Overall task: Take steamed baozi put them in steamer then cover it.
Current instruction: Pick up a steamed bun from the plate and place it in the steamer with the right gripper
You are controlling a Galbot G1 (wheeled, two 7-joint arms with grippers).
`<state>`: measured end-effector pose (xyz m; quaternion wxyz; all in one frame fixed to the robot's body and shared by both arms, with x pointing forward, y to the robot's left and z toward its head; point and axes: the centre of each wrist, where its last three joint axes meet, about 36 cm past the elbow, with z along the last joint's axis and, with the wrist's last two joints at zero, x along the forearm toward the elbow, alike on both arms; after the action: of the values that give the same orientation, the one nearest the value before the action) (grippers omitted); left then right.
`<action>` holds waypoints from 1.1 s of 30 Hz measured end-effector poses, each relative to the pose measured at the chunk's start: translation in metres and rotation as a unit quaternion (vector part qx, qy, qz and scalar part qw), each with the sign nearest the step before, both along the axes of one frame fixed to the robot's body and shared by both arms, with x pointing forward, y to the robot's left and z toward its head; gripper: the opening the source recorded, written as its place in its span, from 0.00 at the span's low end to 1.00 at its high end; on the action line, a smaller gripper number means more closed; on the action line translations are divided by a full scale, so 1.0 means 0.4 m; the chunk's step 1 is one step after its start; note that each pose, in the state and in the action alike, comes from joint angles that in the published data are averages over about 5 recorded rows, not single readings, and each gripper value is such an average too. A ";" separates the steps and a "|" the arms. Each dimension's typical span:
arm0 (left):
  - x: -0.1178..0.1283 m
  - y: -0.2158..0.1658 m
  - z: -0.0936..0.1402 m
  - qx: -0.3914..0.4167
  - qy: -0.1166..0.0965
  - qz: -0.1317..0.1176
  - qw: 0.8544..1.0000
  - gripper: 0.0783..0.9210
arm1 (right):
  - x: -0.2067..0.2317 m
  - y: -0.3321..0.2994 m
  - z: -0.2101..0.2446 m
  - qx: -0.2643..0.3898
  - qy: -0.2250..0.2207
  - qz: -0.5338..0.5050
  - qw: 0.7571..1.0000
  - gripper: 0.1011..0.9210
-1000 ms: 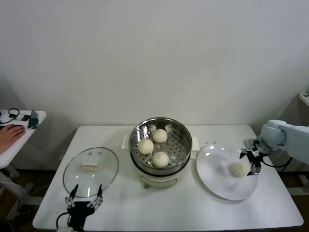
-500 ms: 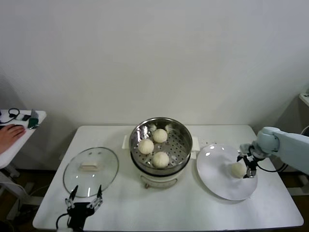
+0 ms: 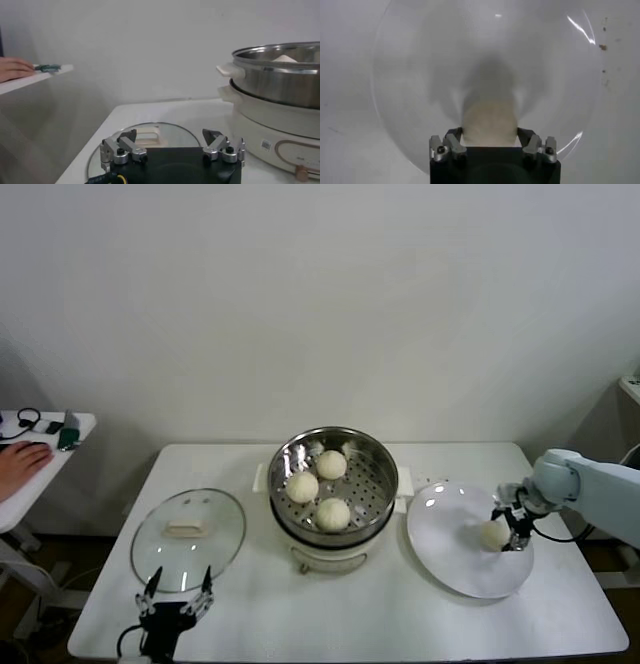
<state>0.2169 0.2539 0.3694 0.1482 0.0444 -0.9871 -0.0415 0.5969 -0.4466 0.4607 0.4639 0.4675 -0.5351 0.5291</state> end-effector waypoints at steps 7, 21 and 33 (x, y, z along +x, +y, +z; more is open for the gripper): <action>0.001 -0.003 0.006 -0.001 -0.004 -0.002 1.000 0.88 | 0.013 0.007 0.062 0.013 -0.014 -0.003 1.000 0.76; 0.007 -0.013 0.013 -0.003 -0.011 -0.011 1.000 0.88 | 0.071 0.232 0.451 0.083 -0.066 0.069 0.992 0.76; 0.014 -0.004 0.023 0.001 -0.016 -0.013 1.000 0.88 | 0.060 0.550 0.643 0.117 -0.072 0.142 0.980 0.76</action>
<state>0.2226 0.2523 0.3784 0.1320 0.0326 -0.9898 -0.0432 0.6209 -0.2268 0.7178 0.2863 0.5509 -0.5530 0.5556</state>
